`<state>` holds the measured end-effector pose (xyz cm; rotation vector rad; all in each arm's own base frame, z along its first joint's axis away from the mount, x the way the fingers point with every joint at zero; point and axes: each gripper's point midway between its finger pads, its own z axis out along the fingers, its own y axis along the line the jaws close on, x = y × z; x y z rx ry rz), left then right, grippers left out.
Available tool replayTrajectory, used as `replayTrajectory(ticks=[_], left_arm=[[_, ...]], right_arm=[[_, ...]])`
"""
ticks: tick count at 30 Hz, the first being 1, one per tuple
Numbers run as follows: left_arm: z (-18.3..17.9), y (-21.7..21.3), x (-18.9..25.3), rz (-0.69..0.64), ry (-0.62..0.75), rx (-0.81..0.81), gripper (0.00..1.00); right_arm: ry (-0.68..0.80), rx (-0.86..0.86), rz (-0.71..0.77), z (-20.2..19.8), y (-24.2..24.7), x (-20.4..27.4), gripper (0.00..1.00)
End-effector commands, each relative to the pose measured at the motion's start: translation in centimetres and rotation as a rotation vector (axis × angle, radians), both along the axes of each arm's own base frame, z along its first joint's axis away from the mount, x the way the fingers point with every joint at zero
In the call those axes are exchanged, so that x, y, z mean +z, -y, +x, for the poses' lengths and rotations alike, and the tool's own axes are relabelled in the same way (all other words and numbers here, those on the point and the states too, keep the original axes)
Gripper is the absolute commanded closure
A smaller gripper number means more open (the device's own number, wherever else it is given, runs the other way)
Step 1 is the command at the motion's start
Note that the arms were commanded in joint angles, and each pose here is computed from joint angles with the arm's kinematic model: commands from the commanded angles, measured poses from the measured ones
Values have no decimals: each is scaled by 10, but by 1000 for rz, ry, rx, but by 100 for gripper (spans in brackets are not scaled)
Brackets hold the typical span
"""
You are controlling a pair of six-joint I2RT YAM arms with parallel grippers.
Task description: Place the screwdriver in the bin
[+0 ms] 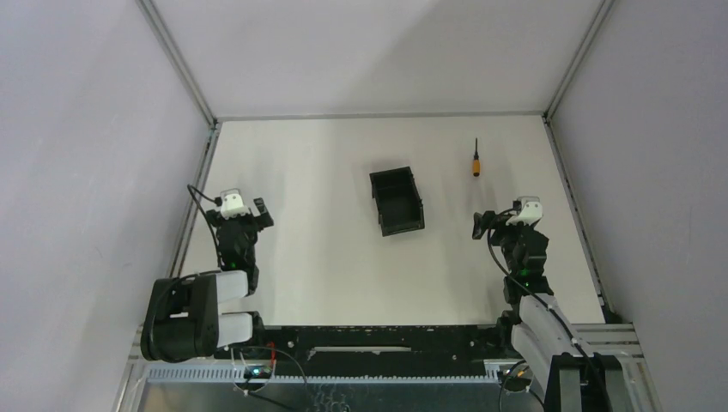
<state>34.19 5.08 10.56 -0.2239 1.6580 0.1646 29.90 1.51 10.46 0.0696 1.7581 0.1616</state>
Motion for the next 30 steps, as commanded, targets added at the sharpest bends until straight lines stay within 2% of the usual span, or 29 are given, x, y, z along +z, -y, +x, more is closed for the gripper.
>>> replayTrajectory(ticks=[1,3,7,12,15,19,20,22,30], left_arm=[[12,-1,30,24,84,4,0],[12,-1,30,24,85,4,0],[12,-1,30,24,85,5,0],[12,-1,30,24,85,5,0],[12,-2,29,24,84,5,0],[12,-1,30,24,86,4,0],[12,-1,30,24,85,4,0],[12,-1,30,24,86,4,0],[12,-1,30,24,86,4,0]], right_arm=[[54,30,-1,5,-6,18,0],[32,38,17,9,-8,28,0],[-27,-25,41,31,1,78,0],[-276,-86,112,65,4,127,0],[-430,-128,106,82,7,127,3],[-573,-211,16,116,25,130,5],[-635,-205,-12,126,22,117,6],[-671,-175,-33,149,15,122,7],[-834,-154,-41,212,11,65,13]])
